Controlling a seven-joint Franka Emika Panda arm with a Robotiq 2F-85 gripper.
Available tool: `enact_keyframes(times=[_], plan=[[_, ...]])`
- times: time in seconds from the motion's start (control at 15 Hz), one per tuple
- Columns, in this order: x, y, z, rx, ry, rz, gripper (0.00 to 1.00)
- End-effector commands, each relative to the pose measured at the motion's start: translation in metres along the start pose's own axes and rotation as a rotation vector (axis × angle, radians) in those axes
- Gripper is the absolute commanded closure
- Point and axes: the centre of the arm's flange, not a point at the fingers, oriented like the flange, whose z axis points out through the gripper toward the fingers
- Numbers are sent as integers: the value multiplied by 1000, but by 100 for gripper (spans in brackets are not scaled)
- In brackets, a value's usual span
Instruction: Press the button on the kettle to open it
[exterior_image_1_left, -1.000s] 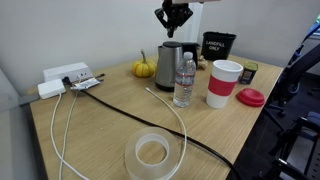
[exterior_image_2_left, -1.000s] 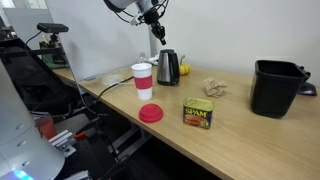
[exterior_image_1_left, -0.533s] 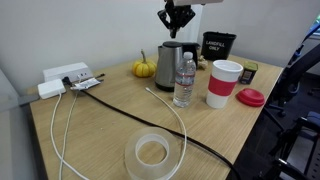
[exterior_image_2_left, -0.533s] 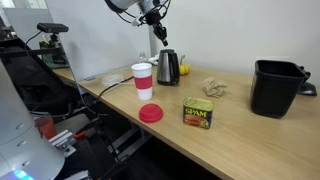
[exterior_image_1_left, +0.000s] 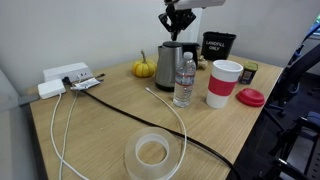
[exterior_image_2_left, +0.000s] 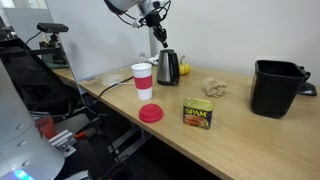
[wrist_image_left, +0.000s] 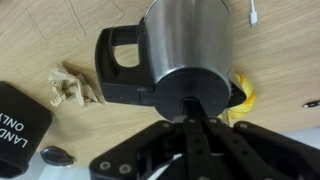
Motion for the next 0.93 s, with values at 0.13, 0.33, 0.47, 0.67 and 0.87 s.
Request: enact_keyframes(times=[0.13,0.33,0.47,0.67,0.87], plan=[[1,-3,11,-19,35,-18,100],[1,-3,19,-26,31,-23,100],[3,-5,21,-25,32,-26,100],[5,-7,22,-27,32,-31,100],[7,-7,21,-30,37,-40,100]])
